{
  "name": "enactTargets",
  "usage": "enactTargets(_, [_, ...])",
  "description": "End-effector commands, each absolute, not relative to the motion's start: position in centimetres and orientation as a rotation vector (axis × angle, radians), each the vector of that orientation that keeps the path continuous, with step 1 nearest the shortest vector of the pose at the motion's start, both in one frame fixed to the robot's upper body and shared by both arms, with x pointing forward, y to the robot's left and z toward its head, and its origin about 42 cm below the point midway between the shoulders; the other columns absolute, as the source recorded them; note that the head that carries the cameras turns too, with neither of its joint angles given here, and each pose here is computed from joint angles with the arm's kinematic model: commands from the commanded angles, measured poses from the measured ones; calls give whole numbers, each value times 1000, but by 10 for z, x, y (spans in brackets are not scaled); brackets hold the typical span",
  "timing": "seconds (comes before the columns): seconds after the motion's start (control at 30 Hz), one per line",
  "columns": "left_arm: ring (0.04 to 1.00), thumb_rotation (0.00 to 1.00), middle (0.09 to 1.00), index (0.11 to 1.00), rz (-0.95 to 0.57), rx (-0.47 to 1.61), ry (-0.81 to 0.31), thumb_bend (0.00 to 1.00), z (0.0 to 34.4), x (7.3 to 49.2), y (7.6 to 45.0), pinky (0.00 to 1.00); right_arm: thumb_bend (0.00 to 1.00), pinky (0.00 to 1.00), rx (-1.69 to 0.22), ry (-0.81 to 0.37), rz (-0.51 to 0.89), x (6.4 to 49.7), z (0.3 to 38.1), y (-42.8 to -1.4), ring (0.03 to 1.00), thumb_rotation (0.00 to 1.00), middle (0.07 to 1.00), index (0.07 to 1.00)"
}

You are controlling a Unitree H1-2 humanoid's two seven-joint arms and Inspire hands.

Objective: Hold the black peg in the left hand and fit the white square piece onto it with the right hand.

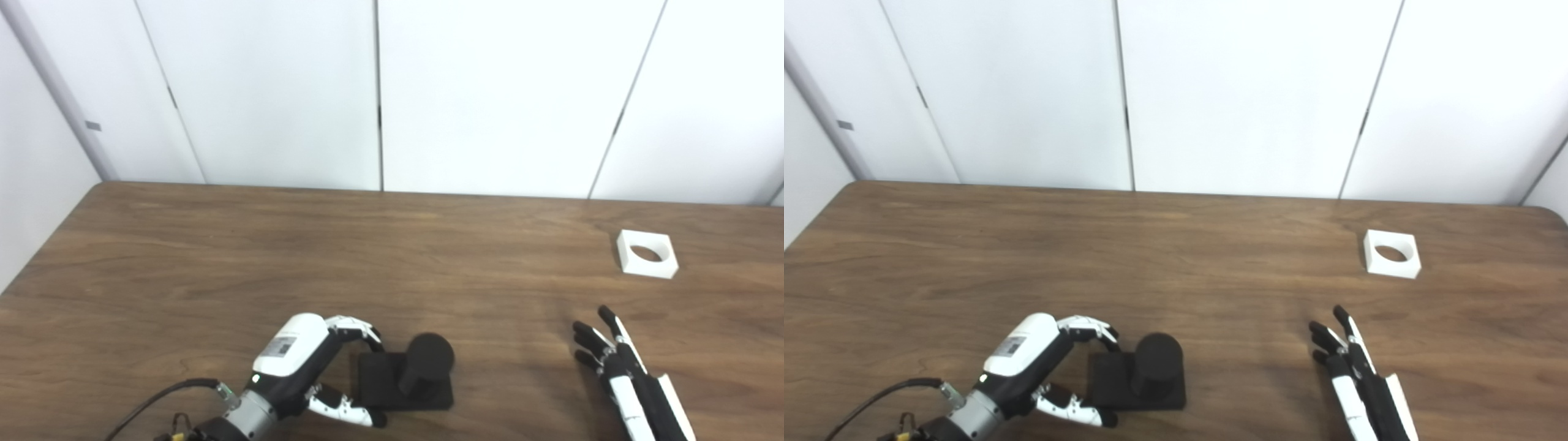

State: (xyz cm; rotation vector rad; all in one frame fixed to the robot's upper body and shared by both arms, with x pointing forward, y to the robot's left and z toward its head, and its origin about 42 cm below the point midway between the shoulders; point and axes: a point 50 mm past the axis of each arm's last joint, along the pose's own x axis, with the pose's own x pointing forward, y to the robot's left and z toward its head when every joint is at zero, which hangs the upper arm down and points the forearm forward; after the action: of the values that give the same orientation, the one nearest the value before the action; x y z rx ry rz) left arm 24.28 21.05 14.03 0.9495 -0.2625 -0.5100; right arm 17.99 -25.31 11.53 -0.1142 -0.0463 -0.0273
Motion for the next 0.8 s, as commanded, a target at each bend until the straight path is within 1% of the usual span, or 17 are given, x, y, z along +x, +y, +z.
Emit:
enactTargets(0.0, [785, 50, 754, 489, -567, 928, -316, 505, 143, 235, 197, 682, 628, 847, -57, -110, -46, 181, 126, -235, 879, 925, 862, 969])
enactTargets(0.1, [787, 49, 756, 490, -591, 908, -307, 504, 141, 226, 189, 685, 623, 849, -50, -109, -46, 182, 128, -234, 878, 928, 859, 968])
enactTargets(0.17, [791, 50, 757, 490, -598, 895, -307, 503, 140, 221, 185, 693, 624, 848, -41, -109, -49, 182, 129, -233, 877, 913, 858, 963])
enactTargets(0.33, [788, 51, 753, 489, -605, 877, -312, 501, 139, 214, 175, 740, 641, 854, -43, -112, -48, 184, 132, -231, 883, 907, 863, 966])
enactTargets(0.5, [795, 48, 753, 489, -610, 883, -313, 501, 135, 211, 169, 783, 619, 834, -47, -115, -50, 185, 134, -228, 872, 910, 863, 967])
enactTargets(0.63, [802, 49, 753, 489, -609, 901, -311, 503, 132, 210, 169, 805, 627, 834, -52, -116, -50, 186, 135, -227, 877, 920, 866, 971])
enactTargets(0.77, [806, 50, 757, 489, -602, 982, -306, 505, 130, 211, 170, 820, 641, 831, -47, -114, -52, 186, 135, -228, 876, 915, 866, 970])
